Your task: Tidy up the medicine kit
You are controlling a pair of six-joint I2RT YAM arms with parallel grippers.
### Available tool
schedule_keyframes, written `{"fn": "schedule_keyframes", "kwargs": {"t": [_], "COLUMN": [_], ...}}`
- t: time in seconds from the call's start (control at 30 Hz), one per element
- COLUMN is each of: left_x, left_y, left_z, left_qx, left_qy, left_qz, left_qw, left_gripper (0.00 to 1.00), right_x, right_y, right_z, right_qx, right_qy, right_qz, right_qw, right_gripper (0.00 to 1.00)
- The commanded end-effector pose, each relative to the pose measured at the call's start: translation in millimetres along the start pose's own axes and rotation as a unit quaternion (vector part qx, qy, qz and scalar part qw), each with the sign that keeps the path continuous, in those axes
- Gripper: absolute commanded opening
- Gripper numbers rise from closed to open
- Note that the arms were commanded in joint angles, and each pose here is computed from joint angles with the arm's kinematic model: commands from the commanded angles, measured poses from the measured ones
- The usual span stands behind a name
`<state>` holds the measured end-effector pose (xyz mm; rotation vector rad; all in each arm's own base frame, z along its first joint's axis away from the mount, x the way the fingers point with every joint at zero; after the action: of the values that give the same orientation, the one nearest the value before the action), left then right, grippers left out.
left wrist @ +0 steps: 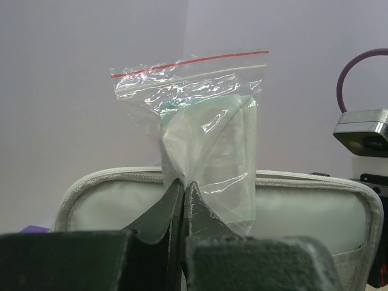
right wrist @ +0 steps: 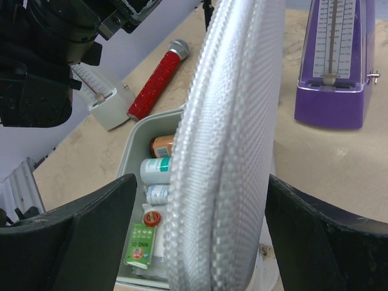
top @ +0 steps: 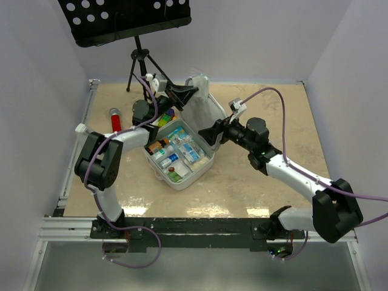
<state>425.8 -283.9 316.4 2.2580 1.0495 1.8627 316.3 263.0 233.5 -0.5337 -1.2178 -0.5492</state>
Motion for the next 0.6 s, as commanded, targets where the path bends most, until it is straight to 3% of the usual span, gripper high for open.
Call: {"fn": "schedule_keyframes", "kwargs": {"t": [0.0, 0.23, 0.57], "left_x": [95.0, 80.8, 68.3], "left_y": [-10.1, 3.5, 10.3], "left_z": [-76.7, -63.1, -88.9], "left_qx": [-0.149, -0.157, -0.255], "left_qy": [0.168, 0.177, 0.196], "left_qz": [-0.207, -0.200, -0.139], "left_qw": [0.952, 0.951, 0.936], "left_gripper": [0.00, 0.00, 0.00], "right_x": [13.5, 16.2, 14.3], "right_y": [-0.5, -0.9, -1.5], "right_z": [8.4, 13.5, 21.0], "right_qx": [0.029, 0.042, 0.067], "right_qy": [0.010, 0.008, 0.004], "right_qz": [-0.015, -0.013, -0.004], "right_qw": [0.999, 0.999, 0.998], "right_gripper": [0.87, 0.87, 0.87]}}
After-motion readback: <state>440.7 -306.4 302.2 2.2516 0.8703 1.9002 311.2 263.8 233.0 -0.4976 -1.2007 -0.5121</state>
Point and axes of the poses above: each gripper's point midway between its finger pads, its own y axis out along the fingers, its own z axis along the line the jaws close on, x = y × z, the point moved 1 cm from there along -y, back along the fingers, and after that the axes turned 9 degrees about -y, right-handed, at the moved point
